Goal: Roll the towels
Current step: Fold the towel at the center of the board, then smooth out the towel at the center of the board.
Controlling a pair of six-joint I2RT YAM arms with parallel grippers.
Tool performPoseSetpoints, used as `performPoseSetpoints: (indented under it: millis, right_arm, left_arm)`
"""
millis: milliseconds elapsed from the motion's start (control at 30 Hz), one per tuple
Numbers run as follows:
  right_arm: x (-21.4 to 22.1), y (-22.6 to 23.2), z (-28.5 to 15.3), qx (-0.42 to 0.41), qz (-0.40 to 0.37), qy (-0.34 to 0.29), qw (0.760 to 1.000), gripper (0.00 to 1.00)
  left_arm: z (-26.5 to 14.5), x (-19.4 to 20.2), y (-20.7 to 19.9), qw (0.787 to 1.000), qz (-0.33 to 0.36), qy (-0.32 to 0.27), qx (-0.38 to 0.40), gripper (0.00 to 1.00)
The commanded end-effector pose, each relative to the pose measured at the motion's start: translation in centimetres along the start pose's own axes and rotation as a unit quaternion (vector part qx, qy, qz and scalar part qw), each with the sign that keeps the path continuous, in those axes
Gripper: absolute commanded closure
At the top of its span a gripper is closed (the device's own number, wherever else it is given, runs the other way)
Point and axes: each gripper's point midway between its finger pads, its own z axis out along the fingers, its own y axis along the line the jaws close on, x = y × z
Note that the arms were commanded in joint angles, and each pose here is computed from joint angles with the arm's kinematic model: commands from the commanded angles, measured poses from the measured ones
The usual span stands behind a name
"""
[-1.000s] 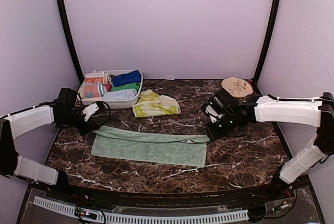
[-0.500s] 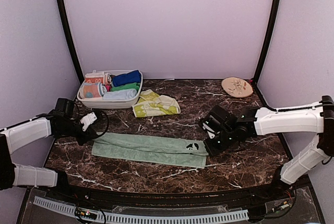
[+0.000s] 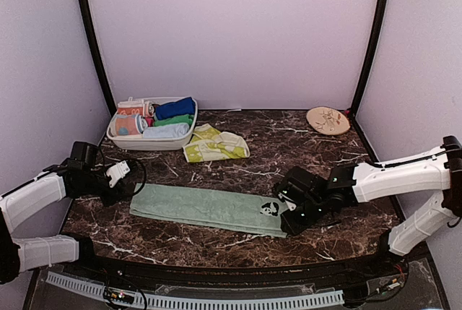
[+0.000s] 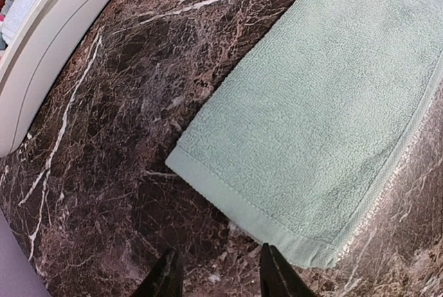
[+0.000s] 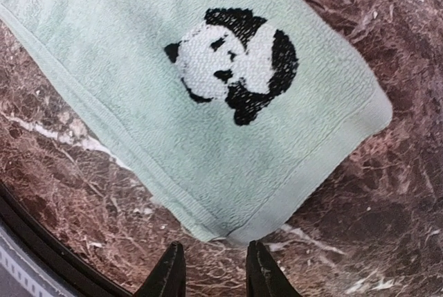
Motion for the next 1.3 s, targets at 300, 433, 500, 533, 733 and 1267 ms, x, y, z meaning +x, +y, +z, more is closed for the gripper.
performPoseSetpoints:
  millis: [300, 433, 500, 533, 733, 1267]
  right_arm:
    - [-5.6, 0.8, -4.1, -0.077, 0.043, -0.059, 0.994, 0.83]
    - [-7.3, 0.3, -1.9, -0.092, 0.076, -0.054, 0.991, 0.89]
    - [-6.8, 0.9, -0.4, -0.111, 0.087, -0.038, 0.989, 0.92]
    - [-6.4, 1.2, 0.3, -0.122, 0.095, -0.031, 0.988, 0.92]
    - [-2.5, 0.9, 3.1, -0.139, 0.137, 0.010, 0.981, 0.94]
    - [-6.8, -5.6, 0.2, -0.022, 0.141, -0.035, 0.989, 0.45]
  left_arm:
    - [-0.3, -3.7, -0.4, 0.995, -0.020, -0.003, 0.099, 0.64]
    - [2.4, -2.0, -2.1, 0.991, -0.002, 0.045, 0.123, 0.69]
    - [3.5, -0.5, -2.3, 0.989, 0.003, 0.072, 0.126, 0.71]
    - [4.0, 0.4, -2.4, 0.988, 0.004, 0.089, 0.127, 0.73]
    - [5.5, 4.1, -1.1, 0.985, 0.016, 0.146, 0.087, 0.77]
    - [1.6, -1.4, -1.1, 0.990, 0.010, 0.067, 0.124, 0.52]
